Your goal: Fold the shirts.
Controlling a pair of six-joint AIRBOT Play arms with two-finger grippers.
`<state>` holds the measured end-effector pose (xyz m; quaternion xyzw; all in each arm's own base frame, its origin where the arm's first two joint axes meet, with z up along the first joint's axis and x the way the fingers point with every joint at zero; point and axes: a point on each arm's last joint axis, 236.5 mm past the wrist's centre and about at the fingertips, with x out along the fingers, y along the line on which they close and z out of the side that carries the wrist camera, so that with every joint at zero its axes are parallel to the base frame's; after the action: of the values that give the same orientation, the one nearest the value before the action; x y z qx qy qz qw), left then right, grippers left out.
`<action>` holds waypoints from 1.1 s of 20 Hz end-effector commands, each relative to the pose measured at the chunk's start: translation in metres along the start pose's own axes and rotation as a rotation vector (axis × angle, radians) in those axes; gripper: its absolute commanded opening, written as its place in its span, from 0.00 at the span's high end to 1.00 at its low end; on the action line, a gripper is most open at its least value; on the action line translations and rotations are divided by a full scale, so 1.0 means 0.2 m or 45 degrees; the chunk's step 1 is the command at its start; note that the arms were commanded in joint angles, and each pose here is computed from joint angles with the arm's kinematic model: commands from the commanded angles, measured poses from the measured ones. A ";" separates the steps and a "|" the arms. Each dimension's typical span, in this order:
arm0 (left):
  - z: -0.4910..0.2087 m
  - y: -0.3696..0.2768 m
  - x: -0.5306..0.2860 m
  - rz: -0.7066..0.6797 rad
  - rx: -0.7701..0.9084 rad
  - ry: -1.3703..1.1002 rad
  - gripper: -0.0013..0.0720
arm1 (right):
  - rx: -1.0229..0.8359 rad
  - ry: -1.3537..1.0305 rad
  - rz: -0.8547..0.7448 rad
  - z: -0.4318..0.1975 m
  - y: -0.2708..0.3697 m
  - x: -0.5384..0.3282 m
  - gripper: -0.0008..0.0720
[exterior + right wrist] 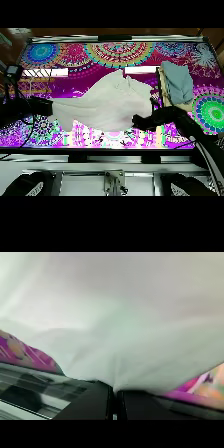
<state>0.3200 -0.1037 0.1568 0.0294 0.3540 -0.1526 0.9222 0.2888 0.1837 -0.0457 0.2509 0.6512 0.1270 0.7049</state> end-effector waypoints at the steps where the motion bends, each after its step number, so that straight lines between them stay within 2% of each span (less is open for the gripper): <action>1: 0.28 0.02 -0.20 0.042 0.051 -0.190 0.94 | -0.410 -0.337 -0.043 0.26 0.25 -0.49 0.88; 3: 0.62 -0.03 -0.54 0.019 0.052 -0.452 0.94 | -0.695 -0.702 -0.026 0.36 0.53 -1.02 0.88; 5: 0.94 -0.09 -1.03 -0.018 0.052 -0.803 0.94 | -0.846 -1.154 0.000 0.32 0.77 -1.68 0.88; 8: 1.20 -0.17 -1.83 -0.131 -0.042 -1.327 0.94 | -0.900 -1.806 0.153 -0.03 0.98 -2.61 0.88; 11: 1.17 -0.33 -2.30 -0.371 -0.048 -1.569 0.94 | -0.918 -2.113 0.337 -0.42 1.02 -3.05 0.88; 13: 1.12 -0.35 -2.38 -0.338 0.024 -1.607 0.94 | -0.891 -2.093 0.365 -0.48 1.00 -3.05 0.88; 16: 1.10 -0.25 -2.25 -0.146 0.092 -1.493 0.94 | -0.852 -1.855 0.190 -0.35 0.90 -2.81 0.88; 18: 1.06 -0.14 -2.01 0.006 0.105 -1.283 0.94 | -0.793 -1.627 -0.012 -0.18 0.78 -2.58 0.88; 22: 0.82 0.11 -1.26 0.244 0.108 -0.678 0.94 | -0.644 -1.133 -0.400 0.22 0.44 -1.99 0.88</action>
<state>0.2109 -0.0638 0.5312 0.0059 -0.0532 -0.1446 0.9880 0.2611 0.0636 0.4267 0.0411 0.1244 0.1111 0.9851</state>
